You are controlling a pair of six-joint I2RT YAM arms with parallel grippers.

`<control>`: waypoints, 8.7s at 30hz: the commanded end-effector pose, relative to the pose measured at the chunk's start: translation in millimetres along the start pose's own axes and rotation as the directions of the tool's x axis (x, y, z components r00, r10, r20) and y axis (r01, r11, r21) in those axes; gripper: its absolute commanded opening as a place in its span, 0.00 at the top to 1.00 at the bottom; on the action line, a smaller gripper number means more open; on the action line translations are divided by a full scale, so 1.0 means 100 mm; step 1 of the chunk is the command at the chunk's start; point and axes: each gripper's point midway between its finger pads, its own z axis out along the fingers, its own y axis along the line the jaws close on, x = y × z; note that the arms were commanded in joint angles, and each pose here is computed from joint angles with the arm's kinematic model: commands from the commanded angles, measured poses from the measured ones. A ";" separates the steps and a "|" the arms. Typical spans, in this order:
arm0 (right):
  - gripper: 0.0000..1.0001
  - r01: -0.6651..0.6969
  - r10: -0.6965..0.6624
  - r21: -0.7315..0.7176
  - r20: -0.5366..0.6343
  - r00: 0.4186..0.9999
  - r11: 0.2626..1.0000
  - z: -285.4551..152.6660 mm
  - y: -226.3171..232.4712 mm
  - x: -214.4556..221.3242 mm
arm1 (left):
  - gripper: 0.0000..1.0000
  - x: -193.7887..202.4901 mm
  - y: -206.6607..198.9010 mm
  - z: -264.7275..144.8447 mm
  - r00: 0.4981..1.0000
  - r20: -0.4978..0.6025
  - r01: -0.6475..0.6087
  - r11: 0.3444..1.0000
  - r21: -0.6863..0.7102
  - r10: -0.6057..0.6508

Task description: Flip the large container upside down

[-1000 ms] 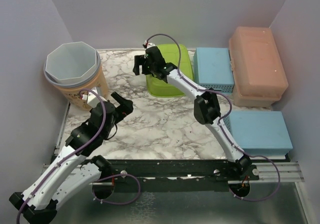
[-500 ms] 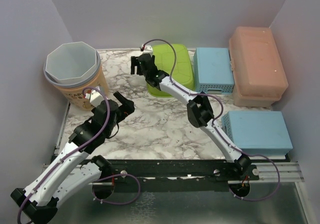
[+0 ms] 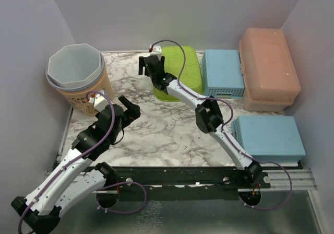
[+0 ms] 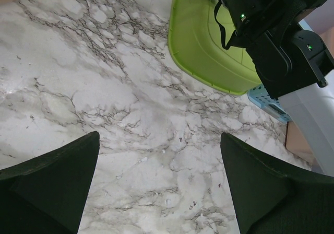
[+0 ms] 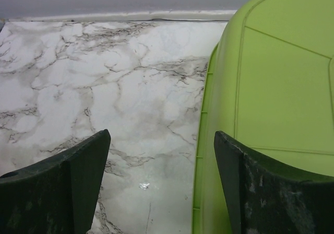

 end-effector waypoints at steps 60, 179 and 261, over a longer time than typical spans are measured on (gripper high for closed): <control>0.03 -0.179 0.258 0.350 -0.194 0.946 0.920 -4.37 -2.56 0.17 | 0.01 0.14 -1.17 3.86 0.883 -0.225 -0.373 0.906 0.200 0.413; 0.04 -0.311 0.290 0.078 -0.623 0.727 0.947 -3.45 -1.24 0.49 | 0.47 -2.58 1.48 0.47 0.941 0.304 0.085 0.763 -0.640 0.151; 0.04 -0.322 0.243 -0.016 -0.620 0.746 0.947 -3.48 -1.11 0.33 | 1.00 -3.23 0.67 -0.11 0.849 0.492 0.050 0.896 -0.442 0.195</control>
